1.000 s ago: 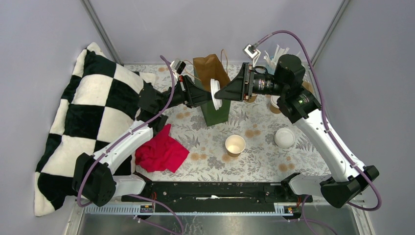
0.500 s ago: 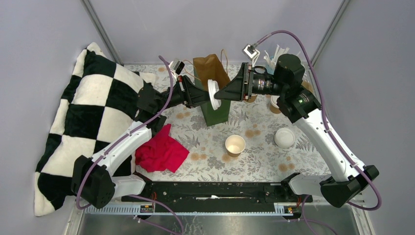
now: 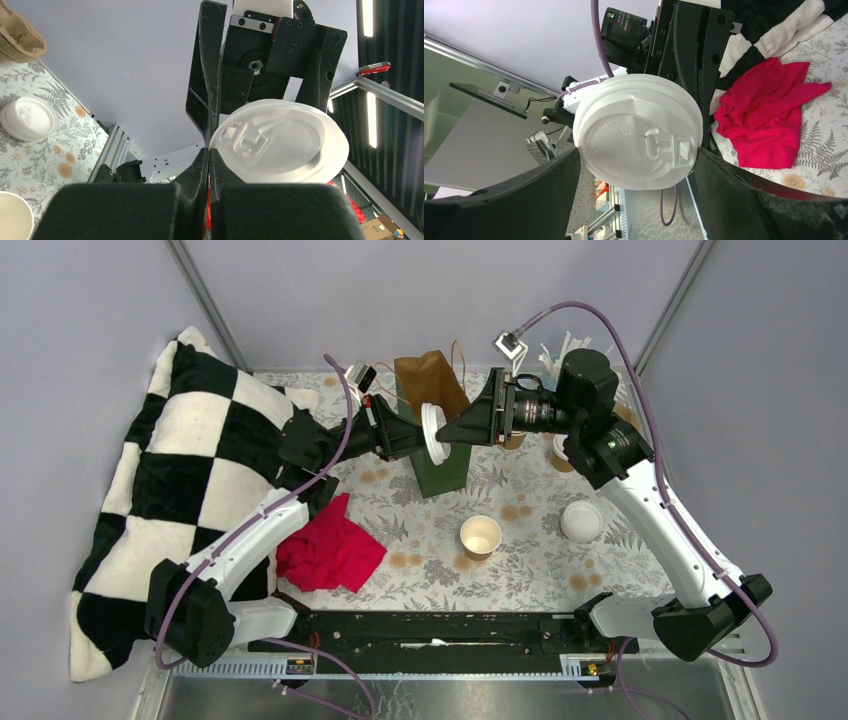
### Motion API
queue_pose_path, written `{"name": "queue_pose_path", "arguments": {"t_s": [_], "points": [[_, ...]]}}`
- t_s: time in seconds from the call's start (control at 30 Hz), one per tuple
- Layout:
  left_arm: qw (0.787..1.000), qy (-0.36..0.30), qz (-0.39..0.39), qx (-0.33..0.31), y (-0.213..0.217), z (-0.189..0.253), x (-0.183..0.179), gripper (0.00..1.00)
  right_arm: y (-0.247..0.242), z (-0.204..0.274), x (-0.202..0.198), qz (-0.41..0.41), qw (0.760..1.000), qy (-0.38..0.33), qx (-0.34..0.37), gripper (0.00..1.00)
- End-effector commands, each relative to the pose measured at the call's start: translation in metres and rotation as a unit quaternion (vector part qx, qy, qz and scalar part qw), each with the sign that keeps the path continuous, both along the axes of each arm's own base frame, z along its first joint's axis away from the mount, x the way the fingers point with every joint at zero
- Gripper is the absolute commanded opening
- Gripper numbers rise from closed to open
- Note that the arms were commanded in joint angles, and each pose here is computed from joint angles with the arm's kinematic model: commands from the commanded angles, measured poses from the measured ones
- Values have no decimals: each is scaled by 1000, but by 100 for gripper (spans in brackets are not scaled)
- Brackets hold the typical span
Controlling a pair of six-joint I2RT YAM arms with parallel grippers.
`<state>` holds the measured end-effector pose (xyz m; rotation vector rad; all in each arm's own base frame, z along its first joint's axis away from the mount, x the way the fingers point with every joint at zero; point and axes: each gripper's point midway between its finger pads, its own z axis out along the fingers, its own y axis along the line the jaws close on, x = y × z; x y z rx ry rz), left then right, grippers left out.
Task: Pack the takeout coffee
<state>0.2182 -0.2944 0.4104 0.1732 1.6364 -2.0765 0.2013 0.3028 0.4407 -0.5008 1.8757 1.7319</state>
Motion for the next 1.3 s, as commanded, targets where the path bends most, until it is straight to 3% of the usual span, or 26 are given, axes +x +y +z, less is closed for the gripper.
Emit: {"name": "queue_pose_path", "arguments": {"t_s": [0.0,0.23,0.63,1.03,1.27], "points": [[999,-39,14,-14,8,21,-5,0,0,17,-7,8,999,-31,9,90],[999,-38,14,-12,8,19,-4,0,1,15,-6,7,1000,-30,6,93],[999,-36,21,-7,10,18,-1,0,1,11,-3,0,1000,-25,0,82],[999,-32,29,5,11,14,2,0,0,7,1,-14,999,-27,-13,94],[999,-34,29,12,11,14,3,0,1,5,4,-15,999,-24,-15,85]]}}
